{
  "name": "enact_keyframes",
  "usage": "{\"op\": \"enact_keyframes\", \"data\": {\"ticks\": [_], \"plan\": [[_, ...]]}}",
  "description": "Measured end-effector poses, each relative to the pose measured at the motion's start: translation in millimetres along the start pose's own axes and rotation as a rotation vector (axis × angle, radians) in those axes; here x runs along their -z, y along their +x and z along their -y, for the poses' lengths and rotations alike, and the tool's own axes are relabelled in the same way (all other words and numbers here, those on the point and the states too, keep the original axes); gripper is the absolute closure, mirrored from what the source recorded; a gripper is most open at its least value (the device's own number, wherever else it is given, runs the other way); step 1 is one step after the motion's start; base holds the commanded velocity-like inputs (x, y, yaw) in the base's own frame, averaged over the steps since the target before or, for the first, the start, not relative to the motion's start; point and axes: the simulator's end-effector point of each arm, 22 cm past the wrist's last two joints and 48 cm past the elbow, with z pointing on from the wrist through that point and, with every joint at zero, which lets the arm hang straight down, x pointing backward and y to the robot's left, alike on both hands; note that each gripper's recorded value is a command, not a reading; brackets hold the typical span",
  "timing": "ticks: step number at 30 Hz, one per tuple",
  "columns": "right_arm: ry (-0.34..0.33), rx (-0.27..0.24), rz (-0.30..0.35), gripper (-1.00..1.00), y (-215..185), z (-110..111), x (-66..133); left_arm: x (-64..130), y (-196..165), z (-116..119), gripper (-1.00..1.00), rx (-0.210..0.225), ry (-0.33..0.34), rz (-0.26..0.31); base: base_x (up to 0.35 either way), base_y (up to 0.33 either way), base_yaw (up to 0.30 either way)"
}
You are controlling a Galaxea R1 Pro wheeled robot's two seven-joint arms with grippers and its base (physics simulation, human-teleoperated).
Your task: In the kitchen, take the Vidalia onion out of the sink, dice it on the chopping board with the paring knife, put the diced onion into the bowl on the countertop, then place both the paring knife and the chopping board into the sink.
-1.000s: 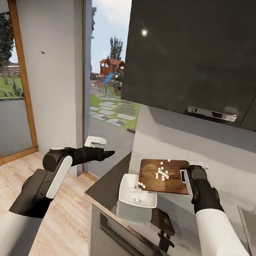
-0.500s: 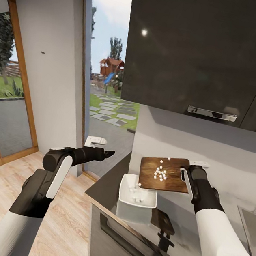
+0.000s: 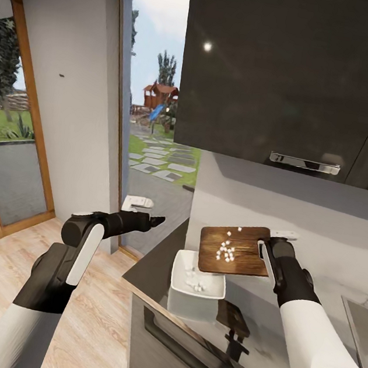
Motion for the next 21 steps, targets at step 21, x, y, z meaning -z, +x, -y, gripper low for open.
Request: {"op": "enact_keyframes", "data": {"ticks": [21], "plan": [[0.06,0.024,0.009,1.0,-1.8,8.1,2.0,0.1,-0.1,-0.3,-1.0,-0.001,-0.001,0.0,0.0,0.0,0.0]]}}
